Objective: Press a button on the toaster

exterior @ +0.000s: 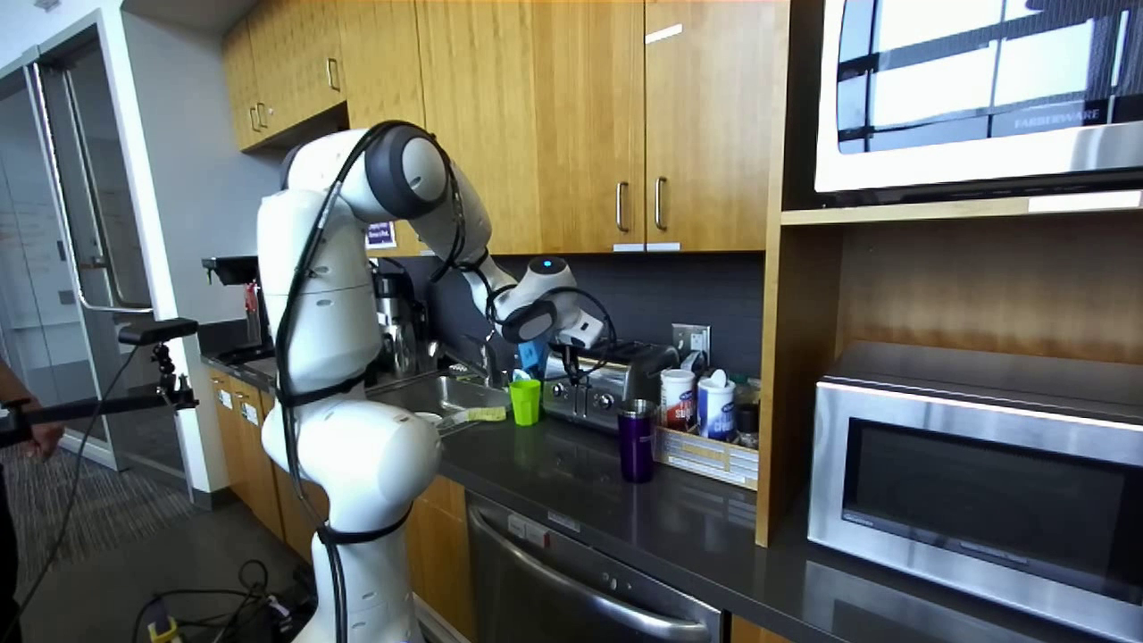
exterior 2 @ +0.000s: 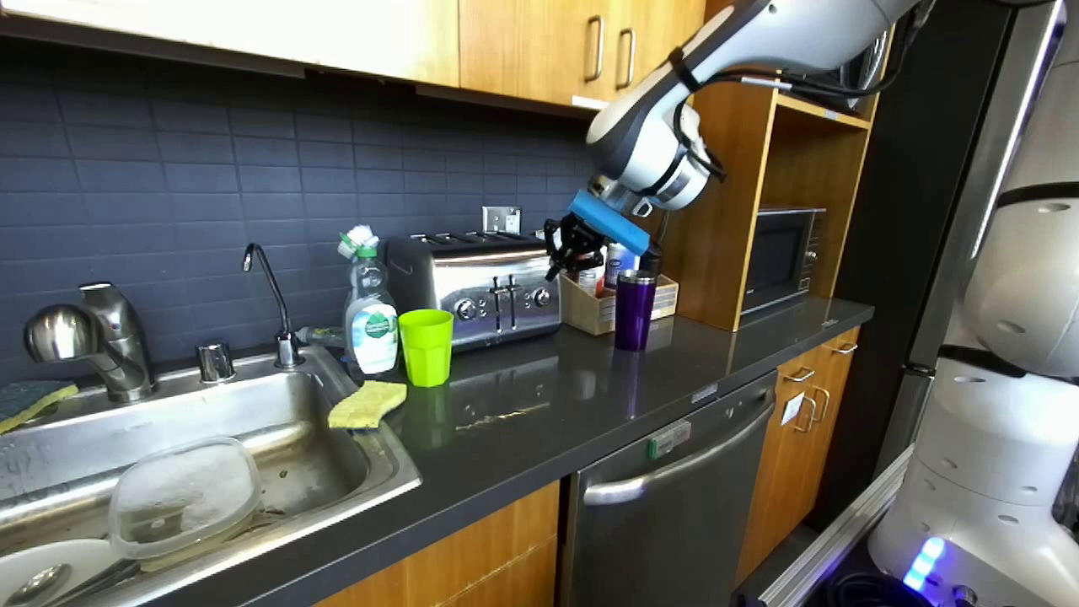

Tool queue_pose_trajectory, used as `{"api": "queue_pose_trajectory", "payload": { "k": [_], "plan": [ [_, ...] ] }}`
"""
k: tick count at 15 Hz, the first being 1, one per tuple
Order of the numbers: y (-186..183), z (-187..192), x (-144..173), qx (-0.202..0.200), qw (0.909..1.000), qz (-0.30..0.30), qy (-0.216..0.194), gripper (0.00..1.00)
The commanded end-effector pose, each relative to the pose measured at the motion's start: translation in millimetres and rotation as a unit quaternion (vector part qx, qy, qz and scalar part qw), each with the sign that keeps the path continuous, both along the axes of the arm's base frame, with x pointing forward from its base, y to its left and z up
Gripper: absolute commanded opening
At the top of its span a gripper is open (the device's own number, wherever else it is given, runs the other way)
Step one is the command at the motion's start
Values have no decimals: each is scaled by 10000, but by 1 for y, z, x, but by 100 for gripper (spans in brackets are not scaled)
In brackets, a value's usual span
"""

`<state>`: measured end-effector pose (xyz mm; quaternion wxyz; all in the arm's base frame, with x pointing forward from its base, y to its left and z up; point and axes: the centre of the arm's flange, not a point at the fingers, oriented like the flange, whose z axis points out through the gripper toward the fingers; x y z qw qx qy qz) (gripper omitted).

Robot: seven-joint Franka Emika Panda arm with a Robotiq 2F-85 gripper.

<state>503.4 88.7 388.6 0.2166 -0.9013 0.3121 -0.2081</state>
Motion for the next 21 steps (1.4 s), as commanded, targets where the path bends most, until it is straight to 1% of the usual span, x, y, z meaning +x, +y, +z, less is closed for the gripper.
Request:
{"api": "queue_pose_trajectory", "payload": {
  "k": [1,4,6,9,13,17,19,21],
  "plan": [
    [13,51,-37,-166,9971,693,254,0],
    [15,77,-64,-333,9893,1332,499,0],
    [16,95,-81,-417,9832,1655,653,0],
    [15,115,-107,-556,9718,2133,837,0],
    [7,131,-139,-776,9554,2630,1093,0],
    [-5,138,-165,-1113,9387,2976,1335,0],
    [-12,140,-176,-1215,9333,3070,1416,0],
    [-19,142,-181,-1240,9308,3081,1525,0]
  ]
}}
